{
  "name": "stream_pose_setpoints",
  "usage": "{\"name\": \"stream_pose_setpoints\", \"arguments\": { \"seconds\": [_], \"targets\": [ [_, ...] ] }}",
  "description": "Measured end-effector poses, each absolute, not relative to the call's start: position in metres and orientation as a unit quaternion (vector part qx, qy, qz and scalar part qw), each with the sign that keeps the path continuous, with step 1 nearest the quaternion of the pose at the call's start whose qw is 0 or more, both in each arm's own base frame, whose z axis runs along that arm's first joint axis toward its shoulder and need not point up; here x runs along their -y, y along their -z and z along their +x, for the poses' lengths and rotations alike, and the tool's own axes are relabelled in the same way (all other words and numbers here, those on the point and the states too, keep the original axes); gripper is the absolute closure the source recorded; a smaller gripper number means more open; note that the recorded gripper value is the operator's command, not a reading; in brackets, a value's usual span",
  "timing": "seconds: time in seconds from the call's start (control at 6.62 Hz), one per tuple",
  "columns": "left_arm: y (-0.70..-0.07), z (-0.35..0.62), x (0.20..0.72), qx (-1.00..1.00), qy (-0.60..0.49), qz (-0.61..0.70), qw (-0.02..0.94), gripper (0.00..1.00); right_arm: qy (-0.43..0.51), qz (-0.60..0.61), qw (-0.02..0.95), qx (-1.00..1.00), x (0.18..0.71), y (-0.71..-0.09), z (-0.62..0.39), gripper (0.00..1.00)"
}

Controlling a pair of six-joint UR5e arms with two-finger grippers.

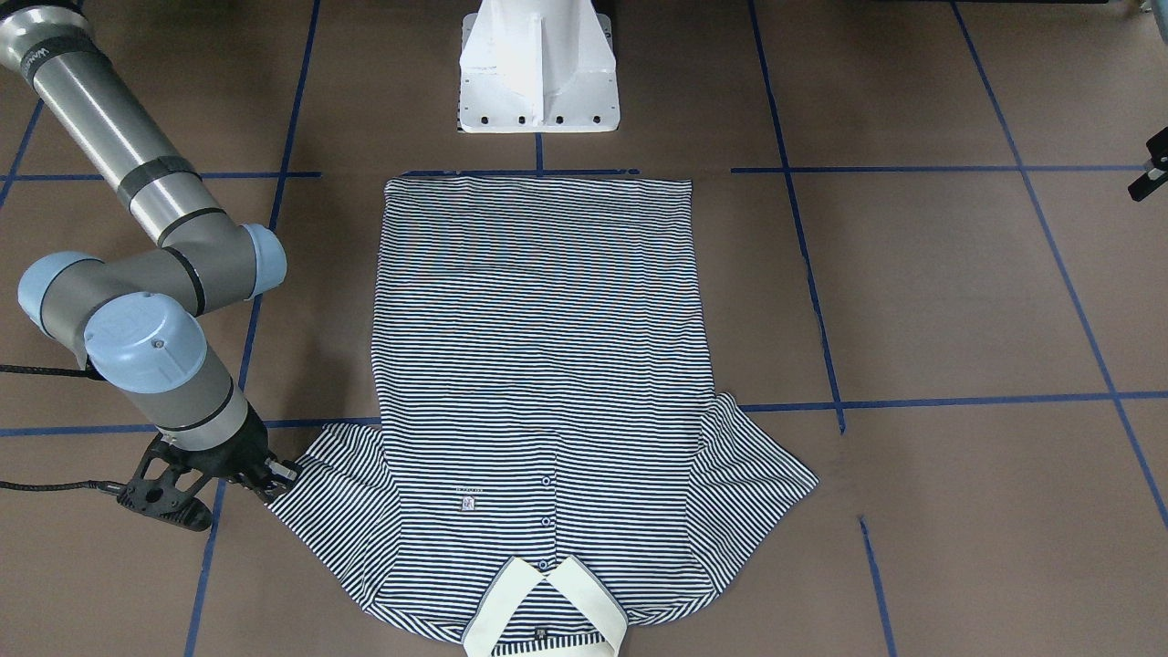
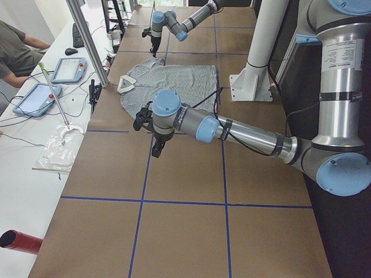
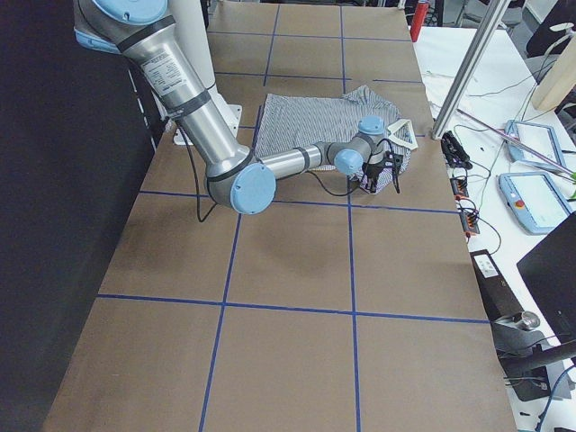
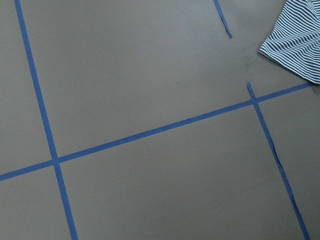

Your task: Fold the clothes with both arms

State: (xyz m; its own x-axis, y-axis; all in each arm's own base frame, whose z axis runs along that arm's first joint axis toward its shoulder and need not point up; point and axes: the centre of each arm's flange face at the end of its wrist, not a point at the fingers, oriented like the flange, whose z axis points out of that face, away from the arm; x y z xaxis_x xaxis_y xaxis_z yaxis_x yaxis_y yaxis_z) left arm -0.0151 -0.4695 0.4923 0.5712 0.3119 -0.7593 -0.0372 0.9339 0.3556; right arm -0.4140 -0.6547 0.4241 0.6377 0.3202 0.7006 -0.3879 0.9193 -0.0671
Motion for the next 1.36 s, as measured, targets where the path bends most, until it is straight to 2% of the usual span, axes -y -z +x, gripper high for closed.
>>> {"name": "stream_pose_setpoints", "arguments": {
  "seconds": [0.3, 0.6, 0.91, 1.06, 1.21, 1.36],
  "targets": [
    [-0.491, -0.015, 0.469, -0.452, -0.100, 0.152, 0.873, 0.00, -0.189, 0.040, 0.899, 0.393, 0.645, -0.383, -0.428, 1.00],
    [-0.490, -0.015, 0.468, -0.453, -0.100, 0.153, 0.873, 0.00, -0.210, 0.030, 0.885, 0.414, 0.648, -0.294, -0.466, 1.00],
    [-0.490, -0.016, 0.468, -0.453, -0.101, 0.153, 0.873, 0.00, -0.241, 0.034, 0.879, 0.410, 0.655, -0.230, -0.529, 1.00],
    [-0.490, -0.016, 0.468, -0.453, -0.101, 0.154, 0.873, 0.00, -0.247, 0.043, 0.878, 0.408, 0.661, -0.219, -0.549, 0.87],
    [-0.489, -0.015, 0.469, -0.455, -0.098, 0.153, 0.872, 0.00, -0.250, 0.056, 0.877, 0.407, 0.667, -0.218, -0.562, 0.01],
    [-0.486, -0.013, 0.471, -0.461, -0.089, 0.150, 0.870, 0.00, -0.254, 0.073, 0.876, 0.404, 0.670, -0.222, -0.567, 0.00]
  ]
}}
